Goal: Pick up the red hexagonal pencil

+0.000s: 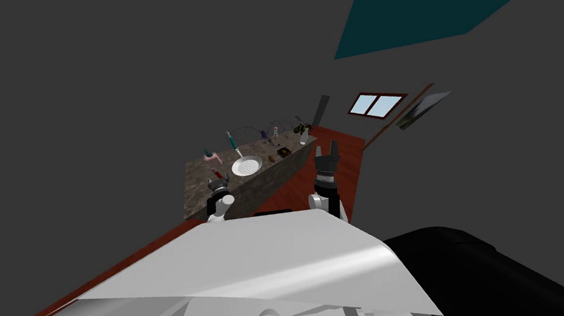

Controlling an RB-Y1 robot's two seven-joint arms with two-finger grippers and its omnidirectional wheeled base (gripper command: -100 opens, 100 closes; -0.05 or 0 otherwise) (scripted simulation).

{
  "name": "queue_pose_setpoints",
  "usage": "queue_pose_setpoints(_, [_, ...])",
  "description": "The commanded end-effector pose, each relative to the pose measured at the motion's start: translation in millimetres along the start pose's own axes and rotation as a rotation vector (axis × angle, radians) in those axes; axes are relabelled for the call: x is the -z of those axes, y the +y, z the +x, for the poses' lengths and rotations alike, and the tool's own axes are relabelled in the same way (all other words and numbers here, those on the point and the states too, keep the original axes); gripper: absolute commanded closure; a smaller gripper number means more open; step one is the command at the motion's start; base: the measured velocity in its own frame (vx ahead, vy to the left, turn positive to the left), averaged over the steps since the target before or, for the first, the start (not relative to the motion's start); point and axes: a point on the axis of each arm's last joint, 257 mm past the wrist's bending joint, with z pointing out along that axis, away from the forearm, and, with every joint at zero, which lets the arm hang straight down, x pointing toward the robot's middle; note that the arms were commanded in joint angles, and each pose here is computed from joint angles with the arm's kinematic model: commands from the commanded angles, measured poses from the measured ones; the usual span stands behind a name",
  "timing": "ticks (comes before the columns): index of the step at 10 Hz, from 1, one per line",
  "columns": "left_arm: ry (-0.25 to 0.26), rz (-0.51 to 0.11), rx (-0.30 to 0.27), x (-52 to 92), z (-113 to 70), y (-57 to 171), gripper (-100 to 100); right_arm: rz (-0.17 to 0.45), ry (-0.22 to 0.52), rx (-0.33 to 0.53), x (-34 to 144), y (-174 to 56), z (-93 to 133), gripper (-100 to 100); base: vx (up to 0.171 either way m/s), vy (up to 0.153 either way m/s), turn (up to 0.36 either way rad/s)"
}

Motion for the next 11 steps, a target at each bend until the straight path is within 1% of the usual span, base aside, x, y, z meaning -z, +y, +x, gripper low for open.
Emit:
queue_pose_setpoints(1, [0.002, -0.019, -0.008, -8.5, 0.6, 16.9, -100, 0.000, 0.000, 0.000, 0.0, 0.0, 0.0, 0, -0.059, 0.007, 0.179])
queue_pose_setpoints(3, [0.009, -0.038, 0.006, -20.9, 8.0, 37.2, -100, 0.000, 0.000, 0.000, 0.0, 0.0, 0.0, 0, -0.047, 0.001, 0.066])
queue_pose_setpoints(4, [-0.001, -0.039, 0.003, -20.5, 3.1, 37.8, -100, 0.000, 0.000, 0.000, 0.0, 0.0, 0.0, 0, -0.004, 0.002, -0.025])
queue_pose_setpoints(5, [0.018, -0.055, -0.003, -29.1, 12.2, 51.6, -100, 0.000, 0.000, 0.000, 0.0, 0.0, 0.0, 0, -0.056, 0.018, 0.180])
queue_pose_setpoints(6, [0.010, -0.065, -0.001, -33.6, 10.6, 61.2, -100, 0.000, 0.000, 0.000, 0.0, 0.0, 0.0, 0, -0.070, 0.008, 0.140])
queue_pose_setpoints(7, [0.011, -0.073, 0.003, -37.7, 13.4, 69.1, -100, 0.000, 0.000, 0.000, 0.0, 0.0, 0.0, 0, -0.031, 0.003, 0.011])
queue_pose_setpoints(8, [0.001, -0.073, 0.000, -37.1, 8.6, 69.5, -100, 0.000, 0.000, 0.000, 0.0, 0.0, 0.0, 0, -0.001, 0.005, -0.016])
queue_pose_setpoints(9, [0.017, -0.090, -0.008, -44.5, 16.9, 83.2, -100, 0.000, 0.000, 0.000, 0.0, 0.0, 0.0, 0, -0.041, 0.013, 0.230])
queue_pose_setpoints(11, [0.005, -0.109, -0.005, -52.0, 16.8, 101.9, -100, 0.000, 0.000, 0.000, 0.0, 0.0, 0.0, 0, -0.049, 0.012, 0.043])
